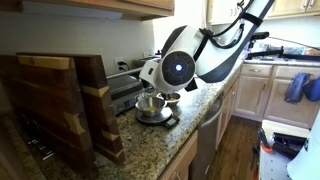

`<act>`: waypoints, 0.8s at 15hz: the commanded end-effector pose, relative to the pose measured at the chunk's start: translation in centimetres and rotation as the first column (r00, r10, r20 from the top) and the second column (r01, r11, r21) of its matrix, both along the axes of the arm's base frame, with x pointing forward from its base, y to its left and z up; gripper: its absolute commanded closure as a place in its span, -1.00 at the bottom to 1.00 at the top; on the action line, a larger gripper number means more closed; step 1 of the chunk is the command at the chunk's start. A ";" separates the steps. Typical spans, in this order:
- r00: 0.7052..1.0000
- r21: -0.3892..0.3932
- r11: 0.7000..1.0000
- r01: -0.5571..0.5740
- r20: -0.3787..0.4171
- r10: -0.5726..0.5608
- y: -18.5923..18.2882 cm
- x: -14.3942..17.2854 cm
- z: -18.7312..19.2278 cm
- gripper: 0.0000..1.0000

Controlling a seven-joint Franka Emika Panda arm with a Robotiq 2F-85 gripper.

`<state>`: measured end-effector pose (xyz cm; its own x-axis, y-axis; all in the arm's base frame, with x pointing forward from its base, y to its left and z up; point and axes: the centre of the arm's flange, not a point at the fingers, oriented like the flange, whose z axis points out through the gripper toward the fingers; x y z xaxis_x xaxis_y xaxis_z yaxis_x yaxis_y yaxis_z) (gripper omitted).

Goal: Use the spoon to get some sugar from the right bowl and put in the left bowl

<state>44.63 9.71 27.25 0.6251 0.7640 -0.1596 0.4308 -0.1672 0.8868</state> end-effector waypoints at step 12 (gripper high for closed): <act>0.992 0.093 0.995 -0.039 0.125 0.028 -1.2 -2.2 0.7 0.93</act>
<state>43.46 9.48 26.45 0.6134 0.7898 -0.0074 0.3048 -0.2281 0.9247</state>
